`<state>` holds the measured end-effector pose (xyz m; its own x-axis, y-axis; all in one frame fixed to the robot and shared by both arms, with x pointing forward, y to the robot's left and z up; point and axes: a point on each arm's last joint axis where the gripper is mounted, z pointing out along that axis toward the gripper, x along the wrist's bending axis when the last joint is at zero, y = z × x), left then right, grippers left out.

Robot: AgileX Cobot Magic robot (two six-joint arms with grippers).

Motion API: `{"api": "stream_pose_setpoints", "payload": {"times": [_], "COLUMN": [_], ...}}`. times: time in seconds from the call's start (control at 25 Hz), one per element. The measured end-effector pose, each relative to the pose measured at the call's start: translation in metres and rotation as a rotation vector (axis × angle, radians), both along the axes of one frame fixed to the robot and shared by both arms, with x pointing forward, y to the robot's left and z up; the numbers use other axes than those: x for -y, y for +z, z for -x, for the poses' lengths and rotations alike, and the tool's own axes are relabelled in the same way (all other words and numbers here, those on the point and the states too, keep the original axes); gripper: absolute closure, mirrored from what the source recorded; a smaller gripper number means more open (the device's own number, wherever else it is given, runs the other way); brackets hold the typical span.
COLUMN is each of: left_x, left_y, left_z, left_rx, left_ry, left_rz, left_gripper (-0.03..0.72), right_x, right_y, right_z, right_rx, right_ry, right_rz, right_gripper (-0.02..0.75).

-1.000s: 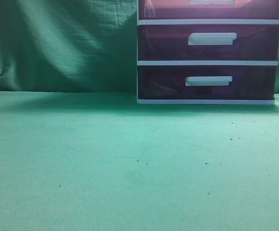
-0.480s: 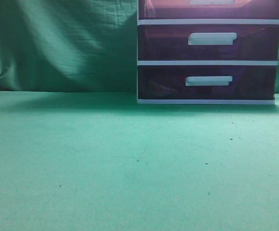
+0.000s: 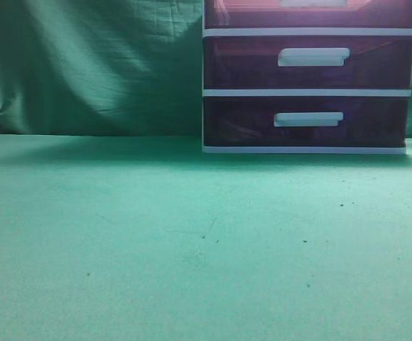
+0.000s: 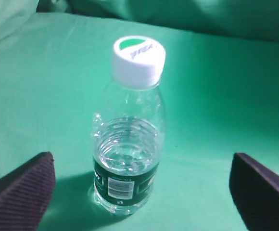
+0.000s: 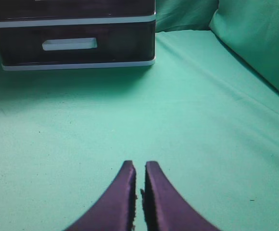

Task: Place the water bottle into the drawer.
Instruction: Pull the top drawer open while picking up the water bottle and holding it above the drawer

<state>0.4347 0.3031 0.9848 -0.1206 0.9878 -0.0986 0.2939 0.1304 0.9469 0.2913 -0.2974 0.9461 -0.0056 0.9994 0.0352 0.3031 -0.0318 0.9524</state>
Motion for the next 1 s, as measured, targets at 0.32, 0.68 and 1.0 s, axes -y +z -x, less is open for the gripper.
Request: {"api": "stream_pose_setpoints", "payload": {"times": [0.32, 0.68, 1.0], "left_x": [-0.001, -0.008, -0.006], "left_y": [-0.02, -0.038, -0.04], "left_z": [-0.051, -0.085, -0.089], "left_rx": [-0.068, -0.098, -0.089], "left_ry": [0.047, 0.105, 0.075], "left_rz": [-0.003, -0.018, -0.052], "left_gripper": [0.048, 0.152, 0.403], "right_x": [0.0, 0.0, 0.0], "right_y": [0.0, 0.0, 0.0], "right_z": [0.0, 0.0, 0.0], "right_rx": [0.0, 0.0, 0.0], "right_ry": [0.0, 0.0, 0.0], "right_rz": [0.0, 0.0, 0.0], "right_gripper": [0.689, 0.689, 0.689]}}
